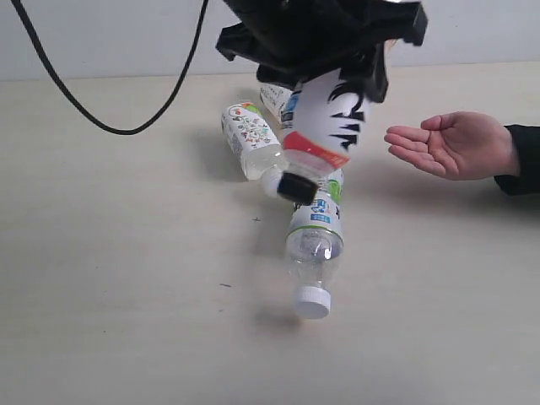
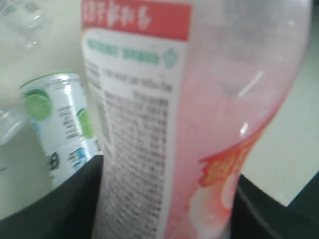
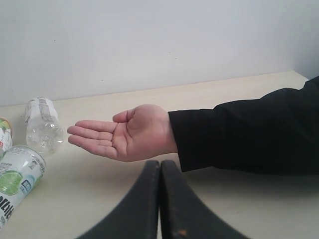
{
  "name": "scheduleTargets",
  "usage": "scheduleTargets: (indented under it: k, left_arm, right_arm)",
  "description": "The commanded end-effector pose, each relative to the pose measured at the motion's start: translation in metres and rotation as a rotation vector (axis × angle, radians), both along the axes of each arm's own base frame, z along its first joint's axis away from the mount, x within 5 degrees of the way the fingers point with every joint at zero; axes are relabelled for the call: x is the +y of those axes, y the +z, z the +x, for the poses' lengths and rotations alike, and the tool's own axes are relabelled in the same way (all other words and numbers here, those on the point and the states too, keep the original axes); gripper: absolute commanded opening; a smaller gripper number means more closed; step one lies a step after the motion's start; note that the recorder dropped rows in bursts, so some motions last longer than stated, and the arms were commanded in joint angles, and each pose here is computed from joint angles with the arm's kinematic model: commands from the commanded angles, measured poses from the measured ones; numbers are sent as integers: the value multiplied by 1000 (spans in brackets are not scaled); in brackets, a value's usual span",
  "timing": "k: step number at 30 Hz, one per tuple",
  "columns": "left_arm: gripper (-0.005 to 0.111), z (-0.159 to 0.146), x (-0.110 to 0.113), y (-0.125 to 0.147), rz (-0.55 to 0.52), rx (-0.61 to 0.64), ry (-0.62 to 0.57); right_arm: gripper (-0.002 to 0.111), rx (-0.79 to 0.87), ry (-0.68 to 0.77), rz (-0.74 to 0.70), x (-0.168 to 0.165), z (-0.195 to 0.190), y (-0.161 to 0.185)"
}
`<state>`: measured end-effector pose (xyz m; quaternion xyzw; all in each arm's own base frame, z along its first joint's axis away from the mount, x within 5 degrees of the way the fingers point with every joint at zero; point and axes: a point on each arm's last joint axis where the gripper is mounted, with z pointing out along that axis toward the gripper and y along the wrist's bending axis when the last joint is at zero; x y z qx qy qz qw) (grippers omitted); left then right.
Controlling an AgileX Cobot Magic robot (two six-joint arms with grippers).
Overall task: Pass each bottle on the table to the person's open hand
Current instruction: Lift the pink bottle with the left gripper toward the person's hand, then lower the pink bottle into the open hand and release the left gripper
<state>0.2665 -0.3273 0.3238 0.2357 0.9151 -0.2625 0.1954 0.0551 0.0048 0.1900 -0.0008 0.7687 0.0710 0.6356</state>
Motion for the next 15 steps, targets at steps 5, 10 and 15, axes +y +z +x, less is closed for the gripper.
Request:
scheduleTargets:
  k: [5, 10, 15]
  left_arm:
    - [0, 0, -16, 22, -293, 34, 93]
    - [0, -1, -34, 23, -433, 54, 136]
    - [0, 0, -58, 15, -500, 24, 150]
  right_arm:
    - [0, -10, 4, -2, 0, 0, 0]
    - [0, -10, 4, -2, 0, 0, 0]
    - [0, -10, 4, -2, 0, 0, 0]
